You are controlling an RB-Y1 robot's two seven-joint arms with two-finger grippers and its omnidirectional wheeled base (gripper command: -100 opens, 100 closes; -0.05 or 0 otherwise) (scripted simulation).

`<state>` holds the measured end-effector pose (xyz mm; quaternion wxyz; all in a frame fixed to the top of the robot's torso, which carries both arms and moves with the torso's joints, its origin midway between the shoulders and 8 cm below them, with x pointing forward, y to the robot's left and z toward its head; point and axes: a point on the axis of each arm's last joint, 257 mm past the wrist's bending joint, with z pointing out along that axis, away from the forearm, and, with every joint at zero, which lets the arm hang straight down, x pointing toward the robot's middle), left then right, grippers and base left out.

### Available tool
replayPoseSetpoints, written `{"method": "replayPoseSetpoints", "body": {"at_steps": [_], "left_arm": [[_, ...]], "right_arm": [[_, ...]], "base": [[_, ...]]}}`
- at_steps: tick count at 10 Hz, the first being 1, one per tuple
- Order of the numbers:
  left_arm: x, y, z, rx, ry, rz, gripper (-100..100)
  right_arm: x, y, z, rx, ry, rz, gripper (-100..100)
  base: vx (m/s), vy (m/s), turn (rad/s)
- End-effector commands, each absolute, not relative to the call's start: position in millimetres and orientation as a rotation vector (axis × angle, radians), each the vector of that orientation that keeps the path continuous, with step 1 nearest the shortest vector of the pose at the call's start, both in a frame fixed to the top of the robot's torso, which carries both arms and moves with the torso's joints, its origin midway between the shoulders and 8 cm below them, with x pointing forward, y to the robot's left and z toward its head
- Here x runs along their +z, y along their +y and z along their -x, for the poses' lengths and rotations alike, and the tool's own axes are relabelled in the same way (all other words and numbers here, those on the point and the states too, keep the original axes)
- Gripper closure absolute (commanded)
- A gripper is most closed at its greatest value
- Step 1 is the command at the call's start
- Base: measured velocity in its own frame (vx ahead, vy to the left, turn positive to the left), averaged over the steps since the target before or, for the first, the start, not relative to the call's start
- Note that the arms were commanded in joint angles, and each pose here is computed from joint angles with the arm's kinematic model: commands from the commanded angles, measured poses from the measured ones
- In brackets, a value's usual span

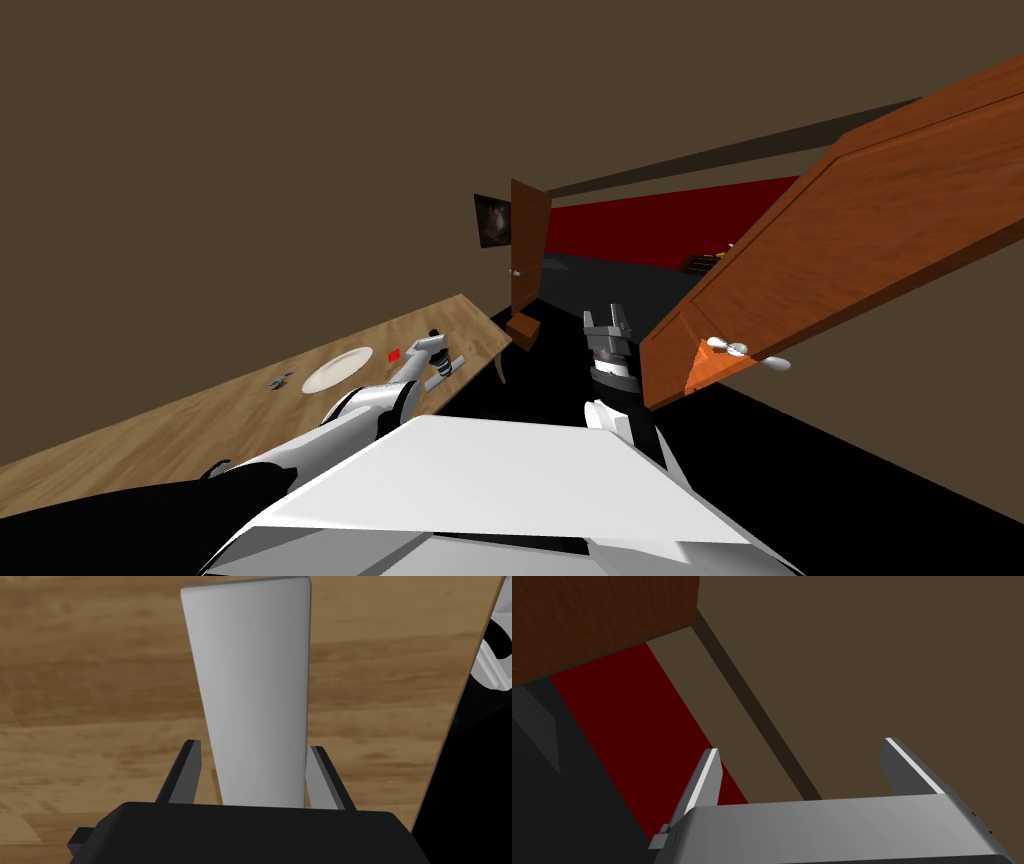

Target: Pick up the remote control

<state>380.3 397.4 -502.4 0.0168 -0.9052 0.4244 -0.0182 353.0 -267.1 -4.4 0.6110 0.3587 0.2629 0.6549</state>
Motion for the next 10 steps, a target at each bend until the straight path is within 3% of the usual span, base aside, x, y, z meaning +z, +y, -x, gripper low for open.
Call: {"method": "replayPoseSetpoints", "body": {"at_steps": [1, 4, 5, 6, 9, 10], "left_arm": [[-502.4, 397.4, -380.3, -0.057, 1.319, 2.814, 100], [-502.4, 397.6, -380.2, -0.057, 1.317, 2.815, 100], [-502.4, 397.6, -380.2, -0.057, 1.318, 2.814, 0], [-490.3, 401.8, -387.9, -0.058, 1.314, 2.814, 100], [-484.9, 403.8, -391.2, -0.06, 1.313, 2.813, 100], [-484.2, 403.6, -391.1, -0.057, 1.313, 2.814, 0]], "right_arm": [[-4.4, -267.1, -353.0, 1.511, 0.607, -0.828, 0], [-4.4, -267.1, -353.0, 1.511, 0.607, -0.828, 0], [-4.4, -267.1, -353.0, 1.511, 0.607, -0.828, 0], [-4.4, -267.1, -353.0, 1.511, 0.607, -0.828, 0], [-4.4, -267.1, -353.0, 1.511, 0.607, -0.828, 0], [-4.4, -267.1, -353.0, 1.511, 0.607, -0.828, 0]], "base": [[0.0, 0.0, 0.0], [0.0, 0.0, 0.0], [0.0, 0.0, 0.0], [-0.043, -0.009, -0.026], [-0.039, -0.007, -0.012], [0.0, 0.0, 0.0]]}}
